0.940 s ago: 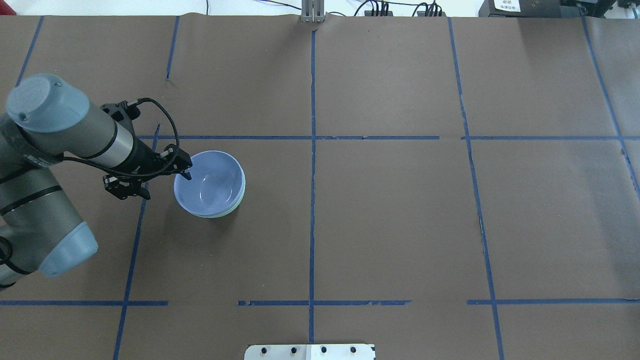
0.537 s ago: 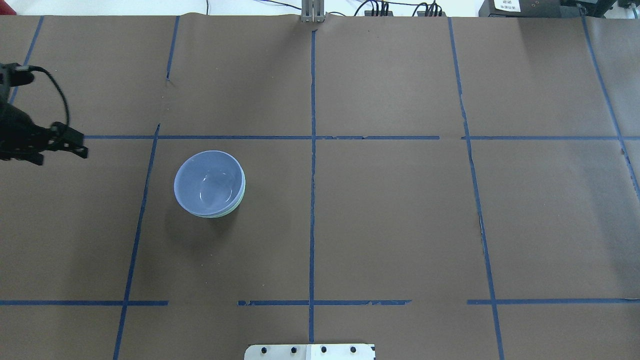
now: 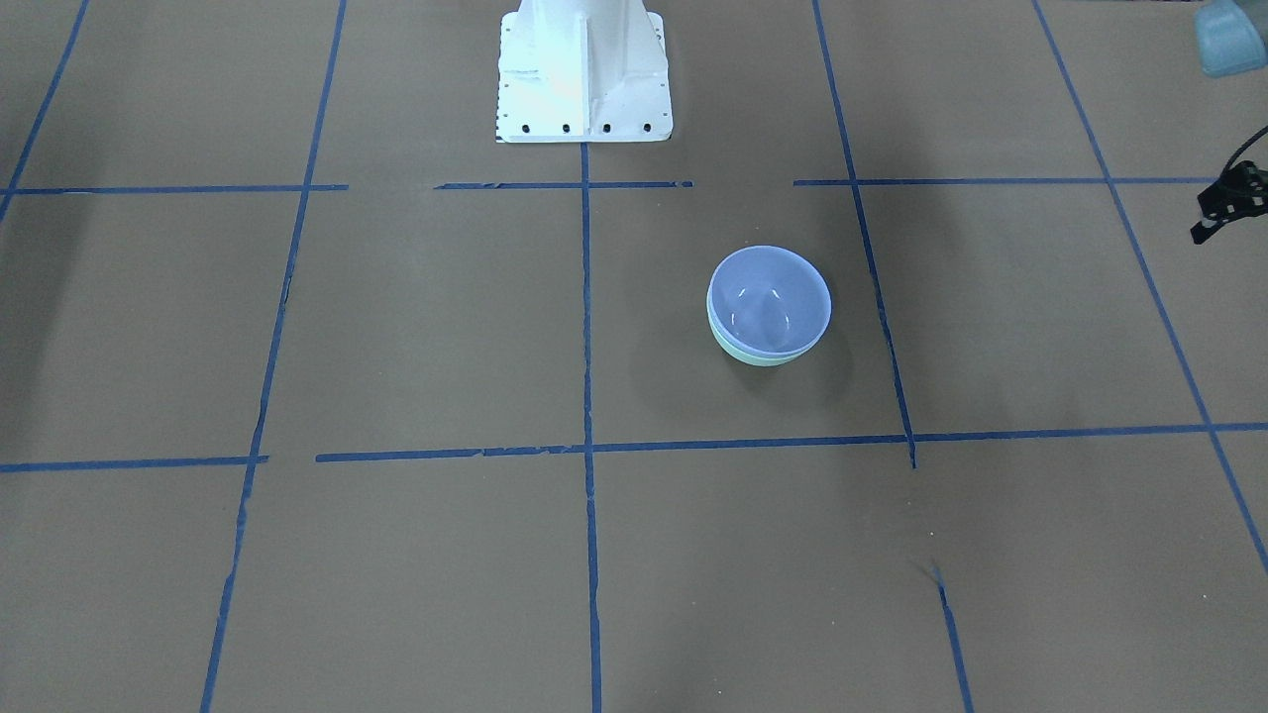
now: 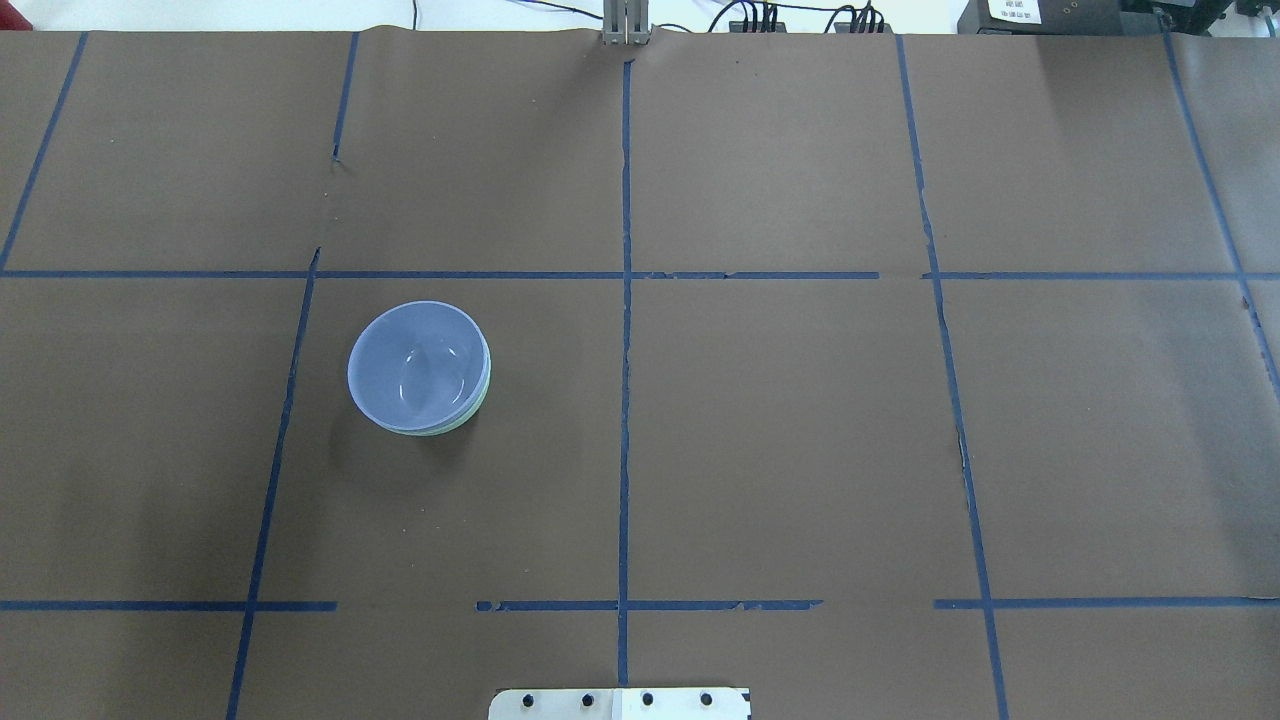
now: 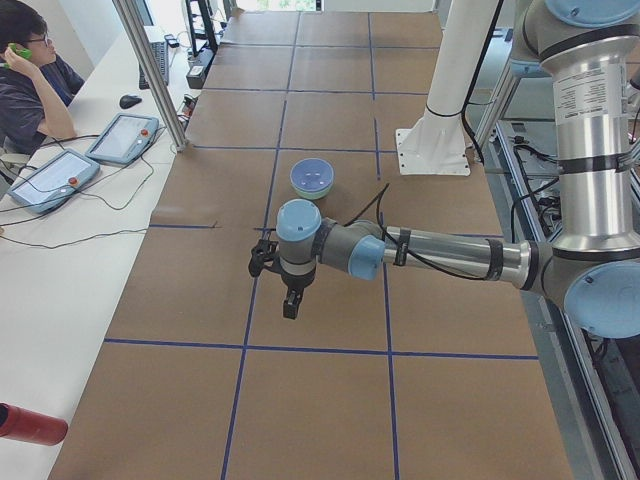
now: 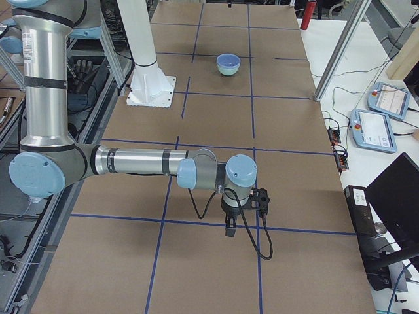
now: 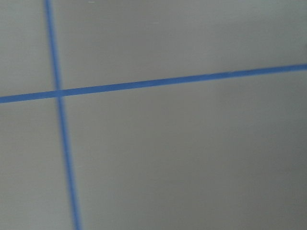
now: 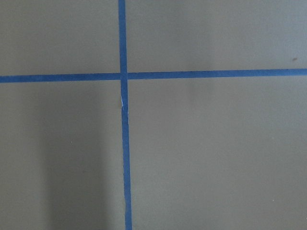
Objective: Stack blue bowl on green bowl
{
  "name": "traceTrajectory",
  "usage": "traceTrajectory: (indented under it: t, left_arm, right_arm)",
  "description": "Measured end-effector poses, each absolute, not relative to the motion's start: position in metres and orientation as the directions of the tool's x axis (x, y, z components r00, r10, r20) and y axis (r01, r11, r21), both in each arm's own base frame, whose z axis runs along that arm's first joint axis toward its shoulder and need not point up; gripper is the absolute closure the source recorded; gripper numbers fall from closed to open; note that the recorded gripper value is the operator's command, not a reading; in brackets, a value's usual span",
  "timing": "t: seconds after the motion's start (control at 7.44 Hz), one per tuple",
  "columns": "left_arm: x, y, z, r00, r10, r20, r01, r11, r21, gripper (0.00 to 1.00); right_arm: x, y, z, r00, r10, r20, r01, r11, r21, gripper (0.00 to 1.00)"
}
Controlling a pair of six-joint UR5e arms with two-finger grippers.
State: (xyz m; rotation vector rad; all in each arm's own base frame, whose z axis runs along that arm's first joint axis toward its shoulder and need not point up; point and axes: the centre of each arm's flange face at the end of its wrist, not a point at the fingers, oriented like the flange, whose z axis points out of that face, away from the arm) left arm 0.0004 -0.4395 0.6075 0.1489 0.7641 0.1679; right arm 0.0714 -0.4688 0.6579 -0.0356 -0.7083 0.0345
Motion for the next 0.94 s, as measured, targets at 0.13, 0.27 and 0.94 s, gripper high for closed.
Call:
traceTrajectory:
  t: [0.13,0.27,0.94]
  left_arm:
    - [-0.022,-0.435,0.627,0.718,0.197,-0.668,-0.107,0.979,0.174,0.00]
    - [-0.036,-0.432,0.635,0.722,0.178,-0.668,-0.106,0.983,0.147,0.00]
    - [-0.047,-0.428,0.648,0.707,0.140,-0.694,-0.089,0.990,0.109,0.00]
  right_arm:
    - [0.071,-0.469,0.658,0.759,0.044,0.650,-0.020,0.999,-0.044,0.00]
    - [0.071,-0.469,0.658,0.759,0.044,0.650,-0.020,0.999,-0.044,0.00]
    - [0.072,-0.469,0.658,0.759,0.045,0.650,-0.021,0.999,-0.045,0.00]
